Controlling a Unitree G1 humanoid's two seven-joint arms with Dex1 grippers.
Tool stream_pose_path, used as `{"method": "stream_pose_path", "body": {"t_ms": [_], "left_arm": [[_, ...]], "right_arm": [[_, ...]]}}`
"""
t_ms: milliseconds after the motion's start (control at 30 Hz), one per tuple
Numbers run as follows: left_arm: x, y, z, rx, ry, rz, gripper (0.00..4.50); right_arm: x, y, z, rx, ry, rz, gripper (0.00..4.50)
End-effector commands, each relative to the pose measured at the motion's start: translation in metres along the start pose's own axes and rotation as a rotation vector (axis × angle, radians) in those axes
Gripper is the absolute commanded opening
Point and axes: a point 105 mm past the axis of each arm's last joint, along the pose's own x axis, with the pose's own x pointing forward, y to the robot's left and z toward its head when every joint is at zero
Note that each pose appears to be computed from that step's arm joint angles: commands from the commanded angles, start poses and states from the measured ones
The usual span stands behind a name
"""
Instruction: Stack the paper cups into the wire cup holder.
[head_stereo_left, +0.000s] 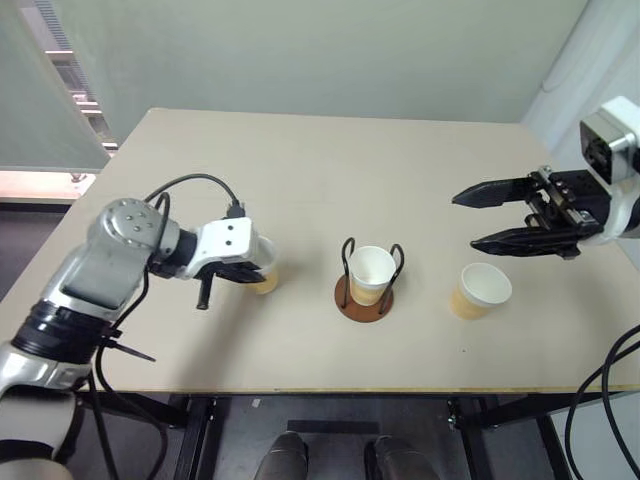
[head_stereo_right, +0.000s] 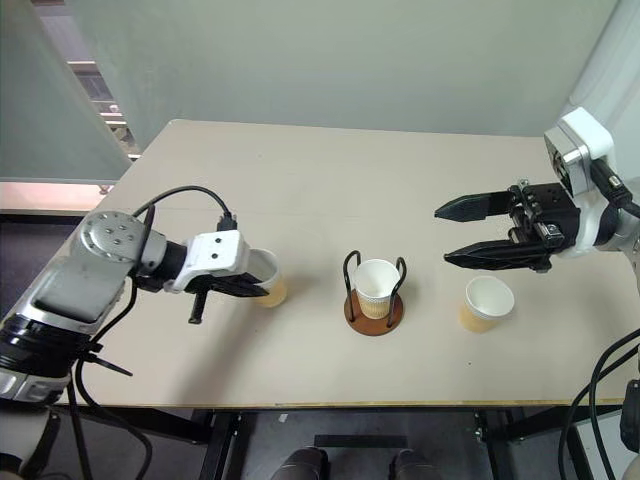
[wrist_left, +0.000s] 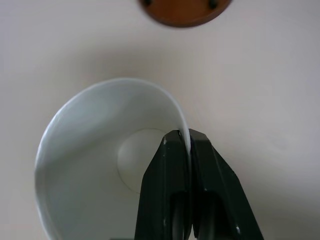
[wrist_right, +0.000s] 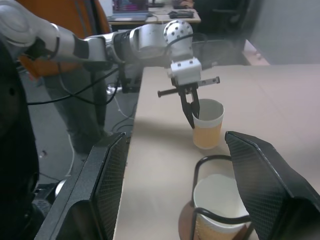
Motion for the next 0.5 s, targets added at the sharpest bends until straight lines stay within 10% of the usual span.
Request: {"method": "stream_pose_path", "body": {"t_ms": [33,500], "left_arm": [[-0.015,-0.001,0.011,0.012,-0.038,0.007,0.05],[-0.045,0.007,0.139,0.174,-0.437,-0.063,0.05]], "right_arm": [[-0.004,0.004,0.015,-0.062,-0.001,0.019,3.26],[-0.041,-0.015,-0.029,-0.042,0.22,-0.098,3.26]]}}
